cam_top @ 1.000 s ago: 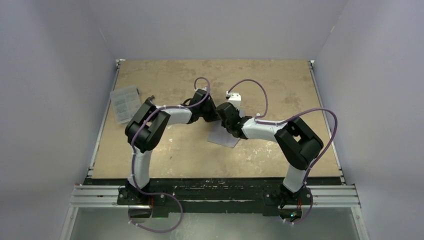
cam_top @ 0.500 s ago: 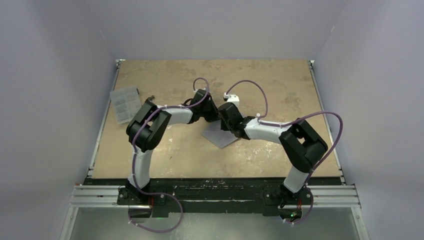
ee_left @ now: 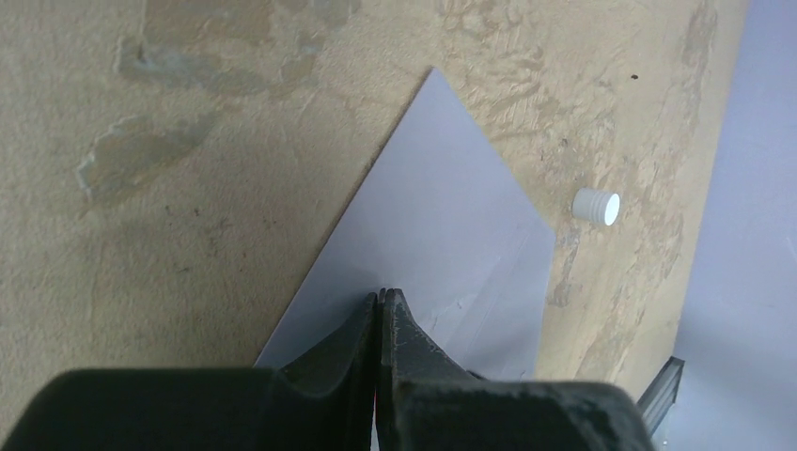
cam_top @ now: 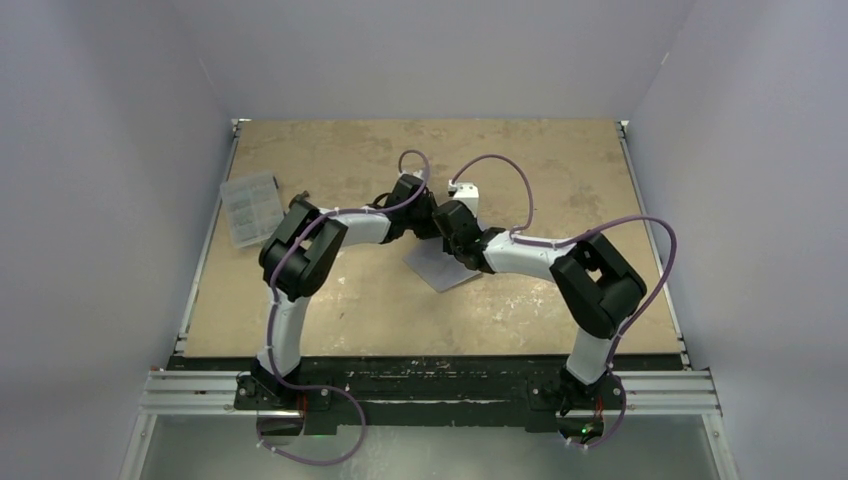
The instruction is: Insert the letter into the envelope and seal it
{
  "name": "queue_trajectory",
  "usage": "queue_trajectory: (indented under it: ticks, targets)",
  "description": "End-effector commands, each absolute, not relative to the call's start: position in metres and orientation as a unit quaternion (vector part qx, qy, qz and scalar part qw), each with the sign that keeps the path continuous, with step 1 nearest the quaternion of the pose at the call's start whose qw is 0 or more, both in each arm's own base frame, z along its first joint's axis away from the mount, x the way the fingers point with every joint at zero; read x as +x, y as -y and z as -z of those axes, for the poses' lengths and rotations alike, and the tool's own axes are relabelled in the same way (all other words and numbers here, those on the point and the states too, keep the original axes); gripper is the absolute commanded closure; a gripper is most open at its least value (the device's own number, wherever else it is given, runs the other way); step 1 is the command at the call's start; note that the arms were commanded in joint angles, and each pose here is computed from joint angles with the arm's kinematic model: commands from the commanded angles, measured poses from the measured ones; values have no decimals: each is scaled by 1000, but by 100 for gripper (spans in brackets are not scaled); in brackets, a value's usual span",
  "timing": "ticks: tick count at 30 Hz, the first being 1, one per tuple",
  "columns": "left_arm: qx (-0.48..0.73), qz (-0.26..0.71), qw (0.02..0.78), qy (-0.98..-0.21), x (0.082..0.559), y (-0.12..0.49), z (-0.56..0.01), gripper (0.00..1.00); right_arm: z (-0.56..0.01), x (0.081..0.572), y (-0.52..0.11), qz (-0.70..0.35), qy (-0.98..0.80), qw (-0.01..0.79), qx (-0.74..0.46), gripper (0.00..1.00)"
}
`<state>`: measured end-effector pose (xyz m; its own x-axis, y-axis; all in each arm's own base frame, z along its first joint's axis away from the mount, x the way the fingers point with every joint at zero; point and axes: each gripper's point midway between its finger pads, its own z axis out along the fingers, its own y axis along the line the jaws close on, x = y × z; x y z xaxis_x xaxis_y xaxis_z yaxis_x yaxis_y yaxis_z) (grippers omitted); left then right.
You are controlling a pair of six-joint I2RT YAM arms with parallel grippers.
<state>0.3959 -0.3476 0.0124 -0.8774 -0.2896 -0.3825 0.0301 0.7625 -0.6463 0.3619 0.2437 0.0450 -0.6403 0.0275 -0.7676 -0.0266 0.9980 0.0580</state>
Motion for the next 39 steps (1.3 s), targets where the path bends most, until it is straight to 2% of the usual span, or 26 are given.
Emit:
queue_trajectory:
  ticks: [1,10,26,30,35,39]
  targets:
    - [-41,117,106,-987,316,260,112,100,-6,348,-185,80,-928,363,-14,100]
    - [-50,112,111,-986,320,259,112,100,-17,348,-206,32,-925,378,-29,100]
    - [-87,95,103,-986,314,252,123,100,-23,314,-250,-98,-938,322,-83,100]
    - [-82,101,102,-986,314,253,123,100,-13,319,-244,-73,-940,325,-73,100]
    - [-44,97,100,-989,315,253,124,100,0,332,-197,37,-940,339,-16,100]
    - [-24,95,98,-990,315,252,127,100,-10,343,-182,27,-936,351,17,100]
